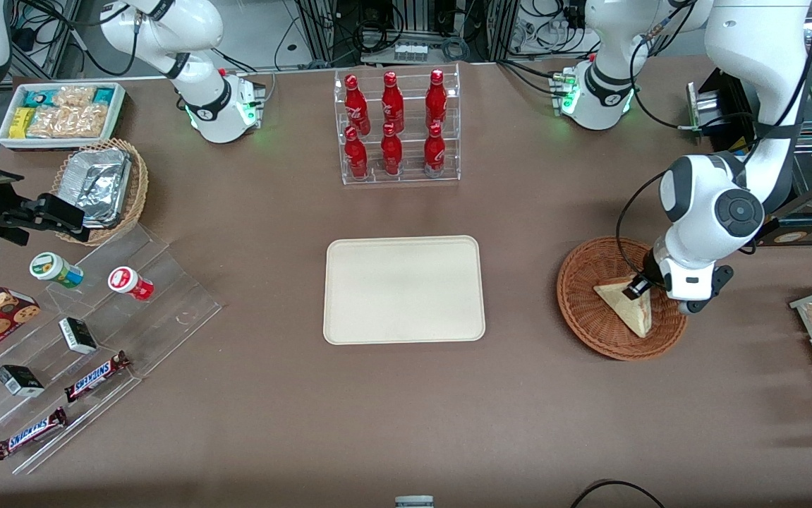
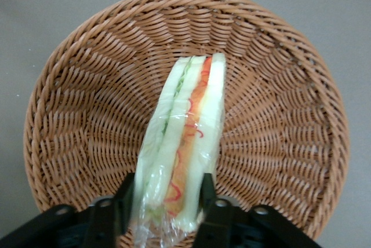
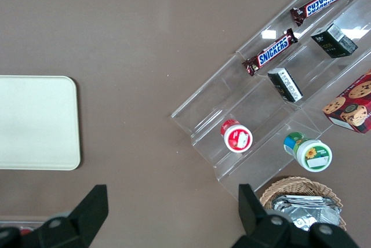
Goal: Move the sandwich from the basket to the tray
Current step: 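Lift the sandwich and carry it over the cream tray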
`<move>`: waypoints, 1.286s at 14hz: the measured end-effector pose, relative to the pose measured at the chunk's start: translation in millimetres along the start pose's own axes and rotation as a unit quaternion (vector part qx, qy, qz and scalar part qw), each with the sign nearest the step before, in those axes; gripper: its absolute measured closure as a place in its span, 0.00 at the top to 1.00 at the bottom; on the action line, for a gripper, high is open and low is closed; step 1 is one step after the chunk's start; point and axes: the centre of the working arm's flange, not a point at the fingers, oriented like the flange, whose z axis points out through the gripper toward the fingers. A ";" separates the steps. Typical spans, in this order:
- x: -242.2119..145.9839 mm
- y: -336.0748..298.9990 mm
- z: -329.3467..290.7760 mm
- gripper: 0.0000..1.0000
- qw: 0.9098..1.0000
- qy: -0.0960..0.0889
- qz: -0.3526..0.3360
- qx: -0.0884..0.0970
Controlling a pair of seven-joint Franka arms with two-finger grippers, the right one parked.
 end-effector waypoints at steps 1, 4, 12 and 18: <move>0.2 1.2 -1.1 0.33 1.000 0.001 -0.001 -0.001; -2.3 9.8 -8.8 0.19 1.000 0.007 0.006 -0.008; -169.2 150.5 -94.3 0.14 0.986 -0.009 0.165 0.007; -270.0 262.2 -57.6 0.14 0.970 -0.006 0.242 -0.007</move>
